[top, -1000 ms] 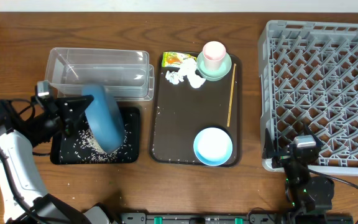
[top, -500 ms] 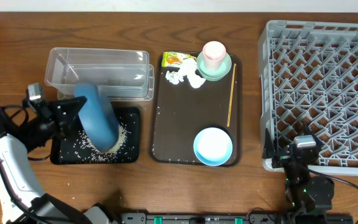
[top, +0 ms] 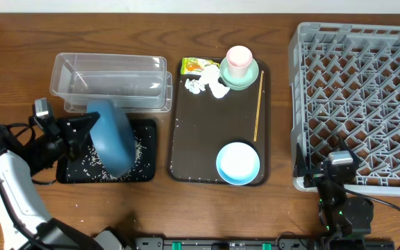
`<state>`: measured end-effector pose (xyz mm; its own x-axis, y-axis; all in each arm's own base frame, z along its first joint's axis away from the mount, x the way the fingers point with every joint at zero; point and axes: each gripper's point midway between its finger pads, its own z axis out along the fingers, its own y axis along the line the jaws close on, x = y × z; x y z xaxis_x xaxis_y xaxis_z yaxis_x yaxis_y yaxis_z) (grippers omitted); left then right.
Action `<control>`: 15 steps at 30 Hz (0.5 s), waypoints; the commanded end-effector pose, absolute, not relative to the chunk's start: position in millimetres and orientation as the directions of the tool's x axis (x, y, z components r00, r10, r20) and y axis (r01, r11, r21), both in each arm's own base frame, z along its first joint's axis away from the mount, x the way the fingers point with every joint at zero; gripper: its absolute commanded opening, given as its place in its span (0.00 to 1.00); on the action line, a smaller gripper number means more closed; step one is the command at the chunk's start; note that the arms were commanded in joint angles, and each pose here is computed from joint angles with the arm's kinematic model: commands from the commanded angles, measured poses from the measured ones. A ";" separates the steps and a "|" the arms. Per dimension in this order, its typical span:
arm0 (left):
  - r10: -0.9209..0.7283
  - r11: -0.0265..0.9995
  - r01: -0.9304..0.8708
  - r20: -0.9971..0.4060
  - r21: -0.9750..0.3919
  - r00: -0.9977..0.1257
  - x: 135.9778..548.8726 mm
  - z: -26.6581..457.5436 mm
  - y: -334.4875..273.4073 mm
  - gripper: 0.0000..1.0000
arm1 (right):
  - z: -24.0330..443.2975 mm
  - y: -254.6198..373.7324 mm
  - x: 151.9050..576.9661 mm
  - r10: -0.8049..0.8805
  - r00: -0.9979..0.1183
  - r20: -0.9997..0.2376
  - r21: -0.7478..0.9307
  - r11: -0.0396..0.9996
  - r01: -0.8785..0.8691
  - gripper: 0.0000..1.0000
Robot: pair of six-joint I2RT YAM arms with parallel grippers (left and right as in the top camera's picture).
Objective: Sort waste into correct bins and load items into the dishwasher rack
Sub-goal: 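Tilt the blue plate to pour the rice onto the black tray, then carry the emptied blue plate back and lower it onto the brown tray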
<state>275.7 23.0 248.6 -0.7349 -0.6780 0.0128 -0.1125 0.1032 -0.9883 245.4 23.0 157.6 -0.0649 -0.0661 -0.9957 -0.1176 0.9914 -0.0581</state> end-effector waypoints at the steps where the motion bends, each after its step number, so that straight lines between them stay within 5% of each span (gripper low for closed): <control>1: -0.665 0.209 -0.031 -0.119 -0.977 -0.737 266.6 260.7 15.9 0.06 | 156.9 18.4 245.6 -0.078 -0.066 -0.995 -0.071 0.993 -0.098 0.99; 8: -0.675 0.361 -0.130 -0.163 -0.924 -0.720 250.9 265.6 6.8 0.06 | 156.9 18.4 245.6 -0.078 -0.066 -0.995 -0.071 0.993 -0.098 0.99; 15: -0.567 0.479 0.017 -0.324 -0.877 -0.757 236.3 307.4 -43.1 0.06 | 156.9 18.4 245.6 -0.078 -0.066 -0.995 -0.071 0.993 -0.098 0.99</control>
<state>239.9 -30.4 283.2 -0.7644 -0.5852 -0.2707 -0.0143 0.4351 -0.9003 245.4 23.0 157.6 -0.0649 -0.0661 -0.9957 -0.1176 0.9914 -0.0581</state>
